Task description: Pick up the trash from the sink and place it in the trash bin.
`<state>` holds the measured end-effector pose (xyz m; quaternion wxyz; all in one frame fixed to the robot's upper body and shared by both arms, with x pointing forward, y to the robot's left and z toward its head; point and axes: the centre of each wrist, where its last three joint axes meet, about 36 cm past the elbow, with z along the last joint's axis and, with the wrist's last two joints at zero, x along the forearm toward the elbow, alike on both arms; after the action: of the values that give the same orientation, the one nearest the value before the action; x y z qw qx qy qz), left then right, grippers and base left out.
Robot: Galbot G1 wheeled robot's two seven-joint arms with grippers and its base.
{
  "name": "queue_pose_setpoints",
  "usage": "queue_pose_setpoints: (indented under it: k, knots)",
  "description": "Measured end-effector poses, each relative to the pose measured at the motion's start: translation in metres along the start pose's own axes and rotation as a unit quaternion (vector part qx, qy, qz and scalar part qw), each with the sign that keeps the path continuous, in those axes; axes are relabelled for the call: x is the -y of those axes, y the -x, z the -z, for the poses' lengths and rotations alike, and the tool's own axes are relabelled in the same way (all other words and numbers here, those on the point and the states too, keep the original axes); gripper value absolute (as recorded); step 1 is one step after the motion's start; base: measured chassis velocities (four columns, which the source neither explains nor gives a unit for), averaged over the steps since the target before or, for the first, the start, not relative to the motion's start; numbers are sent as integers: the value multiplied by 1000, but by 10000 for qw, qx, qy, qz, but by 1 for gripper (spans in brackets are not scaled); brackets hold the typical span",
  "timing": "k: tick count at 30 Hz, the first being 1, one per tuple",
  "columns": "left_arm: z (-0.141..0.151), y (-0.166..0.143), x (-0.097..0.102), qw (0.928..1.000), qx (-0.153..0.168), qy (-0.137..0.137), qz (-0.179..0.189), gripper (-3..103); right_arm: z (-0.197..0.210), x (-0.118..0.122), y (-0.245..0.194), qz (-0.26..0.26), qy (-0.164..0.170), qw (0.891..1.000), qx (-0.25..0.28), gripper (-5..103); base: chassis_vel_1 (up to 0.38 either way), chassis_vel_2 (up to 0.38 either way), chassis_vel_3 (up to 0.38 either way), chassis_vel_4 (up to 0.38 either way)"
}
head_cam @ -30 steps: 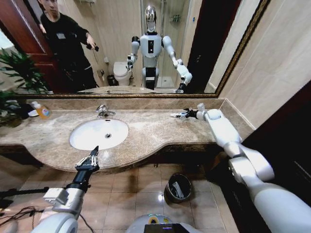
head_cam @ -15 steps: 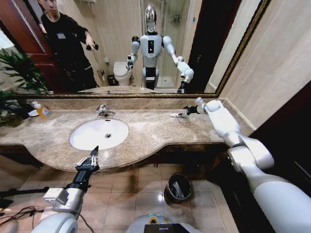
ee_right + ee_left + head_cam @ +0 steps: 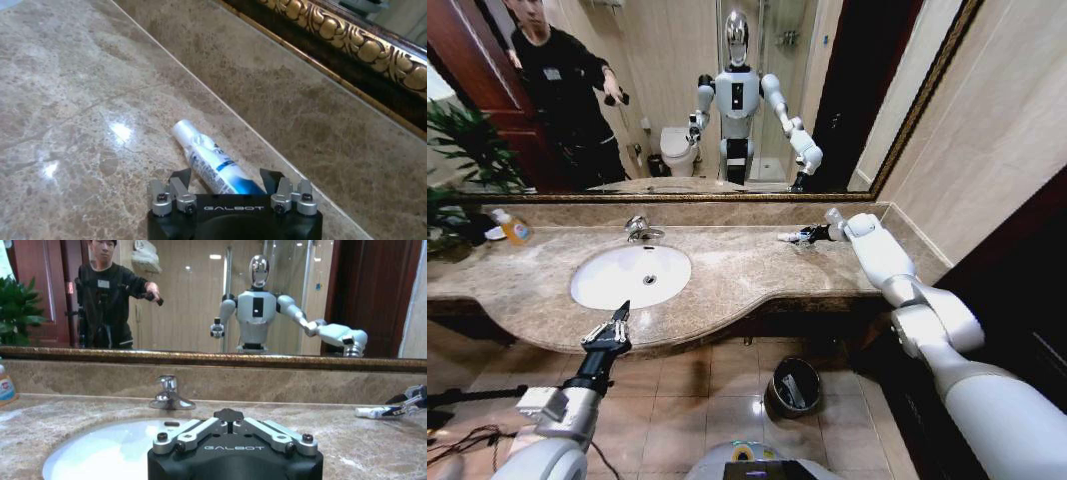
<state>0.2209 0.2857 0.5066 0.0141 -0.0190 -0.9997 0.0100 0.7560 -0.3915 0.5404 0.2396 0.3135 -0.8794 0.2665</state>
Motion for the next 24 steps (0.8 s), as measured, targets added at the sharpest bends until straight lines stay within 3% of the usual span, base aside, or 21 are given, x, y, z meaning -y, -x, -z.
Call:
queue_pose_setpoints:
  k: [6, 9, 11, 12, 14, 18, 24]
  knots:
    - [0, 0, 0, 10000, 0, 0, 0, 0, 6, 3, 0, -24, -165, 9998, -139, 70, 0, 0, 0, 0]
    - [0, 0, 0, 10000, 0, 0, 0, 0, 7, 2, 2, -58, -201, 9996, -163, 63, 0, 0, 0, 0]
    - [0, 0, 0, 10000, 0, 0, 0, 0, 8, 0, 4, -104, -226, 9995, -190, 57, 0, 0, 0, 0]
    - [0, 0, 0, 10000, 0, 0, 0, 0, 7, -2, 6, -115, -236, 9994, -227, 47, 0, 0, 0, 0]
    - [0, 0, 0, 10000, 0, 0, 0, 0, 6, -4, 8, -110, -234, 9994, -242, 47, 0, 0, 0, 0]
    - [0, 0, 0, 10000, 0, 0, 0, 0, 4, -8, 11, -95, -241, 9994, -247, 27, 0, 0, 0, 0]
    - [0, 0, 0, 10000, 0, 0, 0, 0, 3, -9, 10, -128, -243, 9994, -194, 18, 0, 0, 0, 0]
